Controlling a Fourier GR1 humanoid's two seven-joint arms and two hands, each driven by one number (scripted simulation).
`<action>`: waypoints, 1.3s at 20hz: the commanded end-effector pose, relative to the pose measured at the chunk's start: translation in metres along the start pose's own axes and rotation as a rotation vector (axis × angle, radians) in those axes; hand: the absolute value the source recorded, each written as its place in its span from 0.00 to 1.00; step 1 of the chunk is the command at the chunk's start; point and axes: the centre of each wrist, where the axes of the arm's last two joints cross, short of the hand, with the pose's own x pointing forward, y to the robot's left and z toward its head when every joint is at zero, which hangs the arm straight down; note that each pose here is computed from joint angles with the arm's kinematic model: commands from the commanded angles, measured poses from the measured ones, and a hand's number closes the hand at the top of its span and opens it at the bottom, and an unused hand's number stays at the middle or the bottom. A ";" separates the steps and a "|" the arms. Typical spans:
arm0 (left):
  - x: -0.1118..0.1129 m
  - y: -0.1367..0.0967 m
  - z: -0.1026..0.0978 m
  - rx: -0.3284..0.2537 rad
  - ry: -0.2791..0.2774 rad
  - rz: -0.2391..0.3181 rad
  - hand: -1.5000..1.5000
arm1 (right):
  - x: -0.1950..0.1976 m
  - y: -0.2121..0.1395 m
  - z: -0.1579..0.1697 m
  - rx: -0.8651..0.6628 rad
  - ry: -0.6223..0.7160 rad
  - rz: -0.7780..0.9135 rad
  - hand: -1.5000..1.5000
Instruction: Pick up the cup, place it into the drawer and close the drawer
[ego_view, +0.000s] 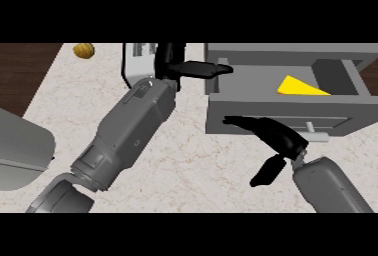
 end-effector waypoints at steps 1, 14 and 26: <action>-0.005 0.020 0.009 0.016 0.004 0.035 0.00 | -0.045 0.017 -0.014 0.039 0.080 0.049 1.00; -0.004 0.076 0.034 -0.031 0.012 0.051 0.00 | -0.077 -0.081 -0.039 -0.305 0.062 -0.028 1.00; 0.004 0.091 0.037 -0.064 0.001 0.051 0.00 | -0.061 -0.160 -0.021 -0.460 0.073 -0.101 1.00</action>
